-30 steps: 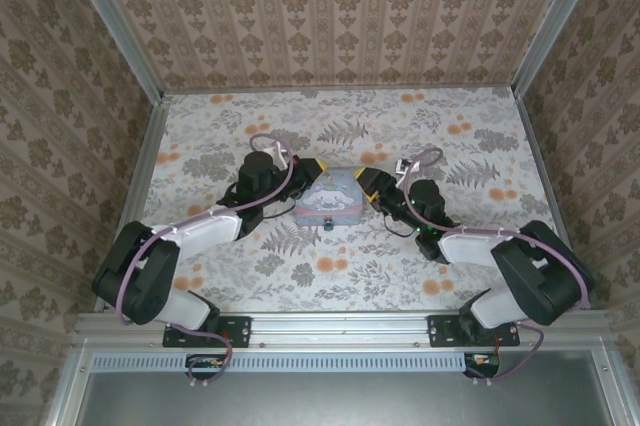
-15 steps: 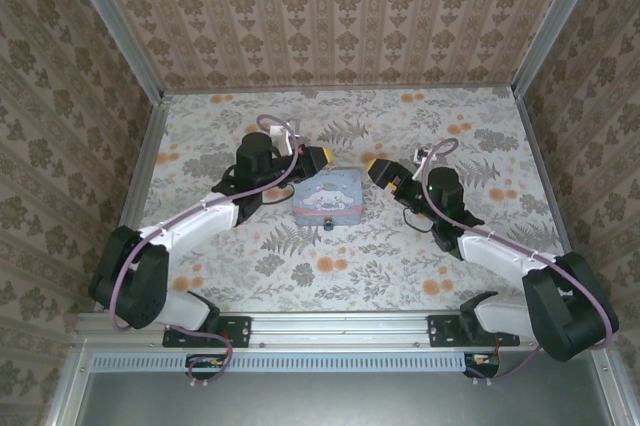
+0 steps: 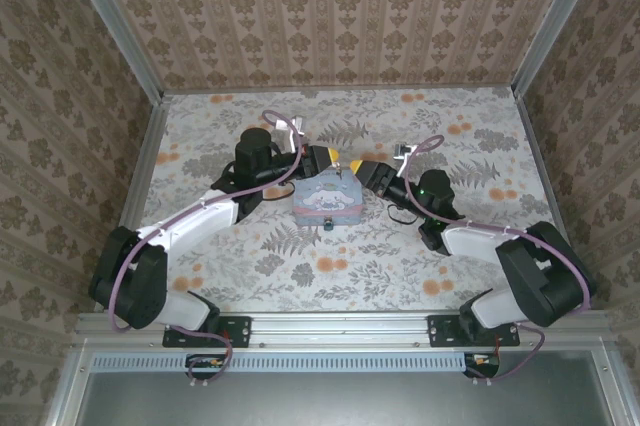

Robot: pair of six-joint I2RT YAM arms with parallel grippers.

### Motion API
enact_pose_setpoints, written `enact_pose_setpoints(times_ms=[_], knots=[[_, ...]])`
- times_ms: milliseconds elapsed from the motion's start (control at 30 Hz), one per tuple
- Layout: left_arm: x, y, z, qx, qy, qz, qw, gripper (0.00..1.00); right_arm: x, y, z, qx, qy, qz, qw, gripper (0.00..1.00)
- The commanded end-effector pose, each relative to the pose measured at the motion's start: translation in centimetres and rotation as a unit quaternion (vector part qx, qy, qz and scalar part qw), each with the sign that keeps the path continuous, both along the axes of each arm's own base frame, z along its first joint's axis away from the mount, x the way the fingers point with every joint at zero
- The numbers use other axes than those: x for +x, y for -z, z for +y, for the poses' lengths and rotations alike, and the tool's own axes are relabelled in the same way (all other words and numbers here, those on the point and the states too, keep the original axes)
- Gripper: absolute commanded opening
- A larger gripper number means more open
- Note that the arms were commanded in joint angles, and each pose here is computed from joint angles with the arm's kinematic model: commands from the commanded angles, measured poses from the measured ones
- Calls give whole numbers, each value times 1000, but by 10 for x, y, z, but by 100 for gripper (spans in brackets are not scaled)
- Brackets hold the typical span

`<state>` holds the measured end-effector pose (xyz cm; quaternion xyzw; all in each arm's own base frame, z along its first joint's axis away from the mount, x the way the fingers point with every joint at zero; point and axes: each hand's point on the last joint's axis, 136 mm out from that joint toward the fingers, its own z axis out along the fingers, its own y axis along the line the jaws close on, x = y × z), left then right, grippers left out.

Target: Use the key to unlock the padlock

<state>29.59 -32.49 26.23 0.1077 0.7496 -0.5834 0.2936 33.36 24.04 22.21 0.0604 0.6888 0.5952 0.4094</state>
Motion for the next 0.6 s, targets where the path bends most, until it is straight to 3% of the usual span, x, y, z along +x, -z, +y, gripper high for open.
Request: enact_pose_setpoints(times_ms=[0,267,567], knots=[[-7,-28,-6,-22,25,-47,998,0,-4,-29,13,31,-25,-55,998,64],[-14,-28,-10,-23,36,-51,998,0,-8,-38,21,52,-39,-76,995,47],[-14,-22,-10,-19,34,-48,998,0,-17,-49,21,55,-43,-92,993,46]])
